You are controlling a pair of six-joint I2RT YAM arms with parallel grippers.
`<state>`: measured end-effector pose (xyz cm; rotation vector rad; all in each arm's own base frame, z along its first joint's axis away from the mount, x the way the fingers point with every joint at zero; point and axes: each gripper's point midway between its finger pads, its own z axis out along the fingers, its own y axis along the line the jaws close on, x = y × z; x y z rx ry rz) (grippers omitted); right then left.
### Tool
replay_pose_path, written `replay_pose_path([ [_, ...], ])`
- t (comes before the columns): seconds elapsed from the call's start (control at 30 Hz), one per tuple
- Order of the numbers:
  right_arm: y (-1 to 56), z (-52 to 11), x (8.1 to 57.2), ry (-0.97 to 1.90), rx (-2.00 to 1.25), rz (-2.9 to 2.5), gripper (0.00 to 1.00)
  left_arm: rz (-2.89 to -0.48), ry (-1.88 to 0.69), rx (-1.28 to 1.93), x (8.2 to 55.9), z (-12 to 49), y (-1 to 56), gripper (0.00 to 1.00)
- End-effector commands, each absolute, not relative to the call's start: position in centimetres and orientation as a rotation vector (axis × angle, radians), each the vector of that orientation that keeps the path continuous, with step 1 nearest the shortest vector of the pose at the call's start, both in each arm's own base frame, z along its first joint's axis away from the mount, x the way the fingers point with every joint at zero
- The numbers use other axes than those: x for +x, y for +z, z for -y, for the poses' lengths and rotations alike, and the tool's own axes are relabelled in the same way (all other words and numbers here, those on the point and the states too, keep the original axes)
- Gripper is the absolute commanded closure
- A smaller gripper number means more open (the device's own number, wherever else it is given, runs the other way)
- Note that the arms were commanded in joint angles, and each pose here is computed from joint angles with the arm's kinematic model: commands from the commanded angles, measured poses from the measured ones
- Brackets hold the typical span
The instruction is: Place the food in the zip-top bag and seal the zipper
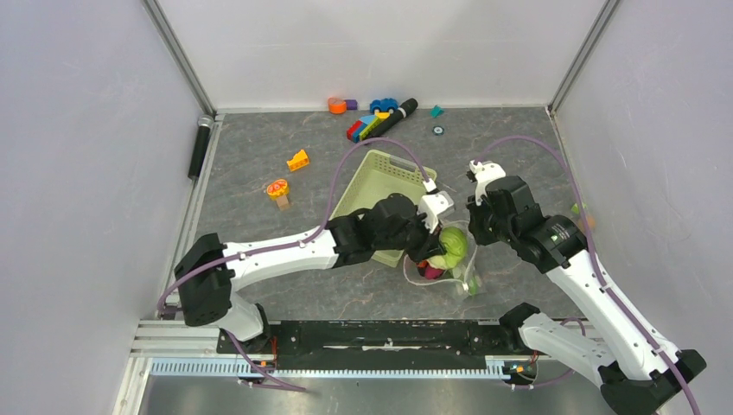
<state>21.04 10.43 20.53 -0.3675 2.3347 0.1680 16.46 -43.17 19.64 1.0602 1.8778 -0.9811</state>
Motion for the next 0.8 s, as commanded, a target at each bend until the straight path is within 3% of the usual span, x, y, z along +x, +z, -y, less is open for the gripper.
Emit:
replay_pose_path([
  [0.0,23.1,-12.9,21.3,0.326,-0.434,-2.247,0.86,-1.823,-0.886,1.094,17.2,44.7,20.6,0.92],
  [0.53,29.8,-17.4,18.5,0.732,-0.493,-2.057,0.93,-1.937,-0.633,0.970,19.6,43.7,17.4,0.93],
  [0.77,29.3,-16.6,18.9,0.679,-0.459,-2.061,0.93,-1.899,-0.787,1.035,17.1,43.7,19.4,0.59],
])
